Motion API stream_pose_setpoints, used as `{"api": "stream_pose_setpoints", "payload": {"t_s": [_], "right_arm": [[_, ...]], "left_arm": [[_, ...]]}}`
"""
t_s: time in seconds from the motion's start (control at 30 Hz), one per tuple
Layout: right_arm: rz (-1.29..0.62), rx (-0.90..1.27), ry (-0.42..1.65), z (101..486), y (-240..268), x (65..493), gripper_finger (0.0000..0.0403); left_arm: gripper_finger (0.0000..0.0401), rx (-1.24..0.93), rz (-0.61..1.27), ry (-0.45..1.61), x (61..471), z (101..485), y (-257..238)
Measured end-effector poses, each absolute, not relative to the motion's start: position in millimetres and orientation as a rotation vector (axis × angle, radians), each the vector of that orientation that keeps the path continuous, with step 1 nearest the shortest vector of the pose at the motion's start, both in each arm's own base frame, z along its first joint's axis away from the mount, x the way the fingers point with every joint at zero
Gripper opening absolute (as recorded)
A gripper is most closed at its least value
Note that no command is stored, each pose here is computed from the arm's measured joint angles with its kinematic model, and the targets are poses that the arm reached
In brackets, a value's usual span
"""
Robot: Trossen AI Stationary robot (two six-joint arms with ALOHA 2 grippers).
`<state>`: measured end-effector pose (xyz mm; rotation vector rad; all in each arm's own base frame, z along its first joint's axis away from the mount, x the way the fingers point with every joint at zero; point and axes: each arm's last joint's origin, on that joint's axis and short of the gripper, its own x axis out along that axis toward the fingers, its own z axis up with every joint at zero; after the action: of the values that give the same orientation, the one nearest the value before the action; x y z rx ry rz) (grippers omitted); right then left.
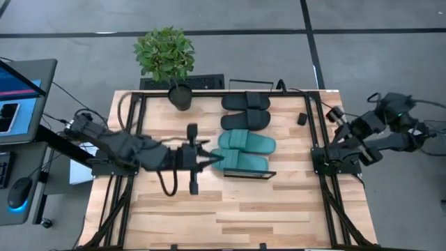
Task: Pick and place slides into the shelf
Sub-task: Return to Home Position
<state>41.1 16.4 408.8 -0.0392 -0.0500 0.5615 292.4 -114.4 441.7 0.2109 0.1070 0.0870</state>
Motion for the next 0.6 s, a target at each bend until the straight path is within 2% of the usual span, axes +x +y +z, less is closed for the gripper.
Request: {"api": "stream_pose_setpoints", "payload": {"t_s": [0.23, 0.43, 0.6], "right_arm": [[0.595, 0.072, -0.069, 355.8, 17.0, 39.1, 0.0], [0.336, 0.115, -0.147, 336.0, 8.6, 15.7, 0.0], [0.219, 0.103, -0.159, 328.0, 4.2, -4.8, 0.0]], "left_arm": [[0.0, 0.102, -0.008, -0.063, 276.1, 358.7, -114.0], [0.0, -0.027, -0.016, -0.211, 226.5, 313.3, -89.7], [0.0, -0.074, -0.016, -0.288, 183.6, 290.1, -71.4]]}}
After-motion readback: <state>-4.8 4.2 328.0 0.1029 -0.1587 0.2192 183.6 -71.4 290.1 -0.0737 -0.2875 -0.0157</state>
